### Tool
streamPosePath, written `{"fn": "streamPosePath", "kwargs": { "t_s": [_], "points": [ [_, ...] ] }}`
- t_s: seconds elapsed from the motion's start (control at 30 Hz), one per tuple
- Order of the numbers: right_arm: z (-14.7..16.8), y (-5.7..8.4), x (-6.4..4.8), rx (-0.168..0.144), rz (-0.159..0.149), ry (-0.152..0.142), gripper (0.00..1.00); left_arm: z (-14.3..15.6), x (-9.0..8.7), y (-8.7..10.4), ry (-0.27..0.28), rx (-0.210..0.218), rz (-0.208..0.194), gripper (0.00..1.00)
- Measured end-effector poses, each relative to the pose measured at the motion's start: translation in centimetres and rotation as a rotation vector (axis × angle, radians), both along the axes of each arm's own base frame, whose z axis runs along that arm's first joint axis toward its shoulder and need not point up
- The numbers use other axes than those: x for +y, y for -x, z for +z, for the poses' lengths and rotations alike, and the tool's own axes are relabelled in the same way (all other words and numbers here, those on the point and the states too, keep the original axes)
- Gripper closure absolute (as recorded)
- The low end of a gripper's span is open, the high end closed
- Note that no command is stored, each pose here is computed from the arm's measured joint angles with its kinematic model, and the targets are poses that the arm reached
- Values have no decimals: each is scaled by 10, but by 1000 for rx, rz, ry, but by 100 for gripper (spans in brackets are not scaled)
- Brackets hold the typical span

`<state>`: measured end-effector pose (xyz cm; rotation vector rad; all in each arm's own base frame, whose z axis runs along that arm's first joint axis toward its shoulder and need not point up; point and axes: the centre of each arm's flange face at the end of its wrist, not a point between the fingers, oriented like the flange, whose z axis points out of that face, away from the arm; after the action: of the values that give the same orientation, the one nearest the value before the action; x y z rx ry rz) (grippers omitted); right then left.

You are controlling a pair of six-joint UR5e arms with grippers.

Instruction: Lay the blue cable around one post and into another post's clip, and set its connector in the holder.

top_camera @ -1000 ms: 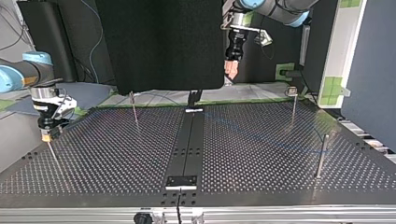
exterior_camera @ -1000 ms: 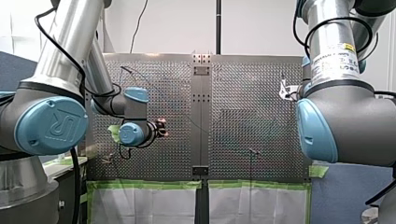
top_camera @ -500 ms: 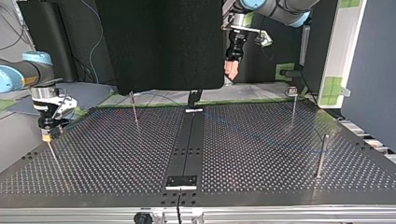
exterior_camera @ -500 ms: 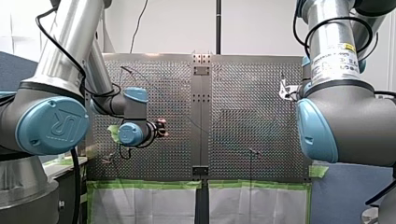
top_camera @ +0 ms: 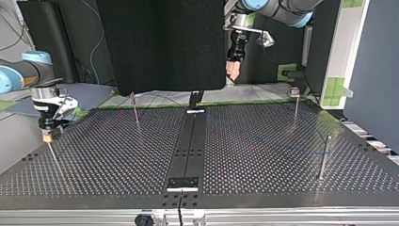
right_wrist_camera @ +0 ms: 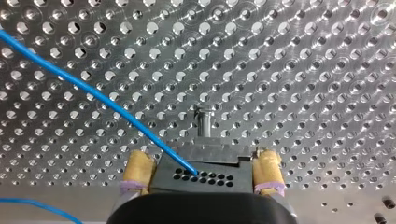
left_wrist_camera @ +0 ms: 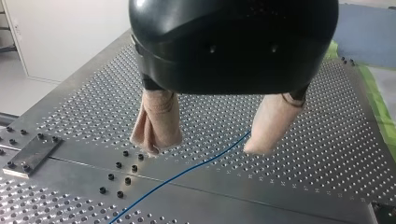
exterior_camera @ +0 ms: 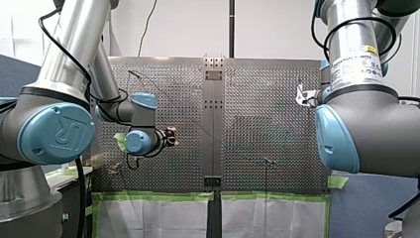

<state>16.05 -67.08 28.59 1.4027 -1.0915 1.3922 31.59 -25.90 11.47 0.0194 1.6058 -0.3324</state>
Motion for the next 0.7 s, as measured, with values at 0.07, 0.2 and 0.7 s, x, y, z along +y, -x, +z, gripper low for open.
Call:
{"fn": "streamPosePath", "kwargs": {
  "t_s": [0.07,0.2,0.7],
  "points": [
    [-2,0,0,1,0,-5,5,0,0,0,0,0,0,0],
    [-2,0,0,2,0,-6,5,0,0,0,-1,1,1,0],
    [-1,0,0,2,0,-5,5,0,0,0,-1,1,1,0]
  ]
}}
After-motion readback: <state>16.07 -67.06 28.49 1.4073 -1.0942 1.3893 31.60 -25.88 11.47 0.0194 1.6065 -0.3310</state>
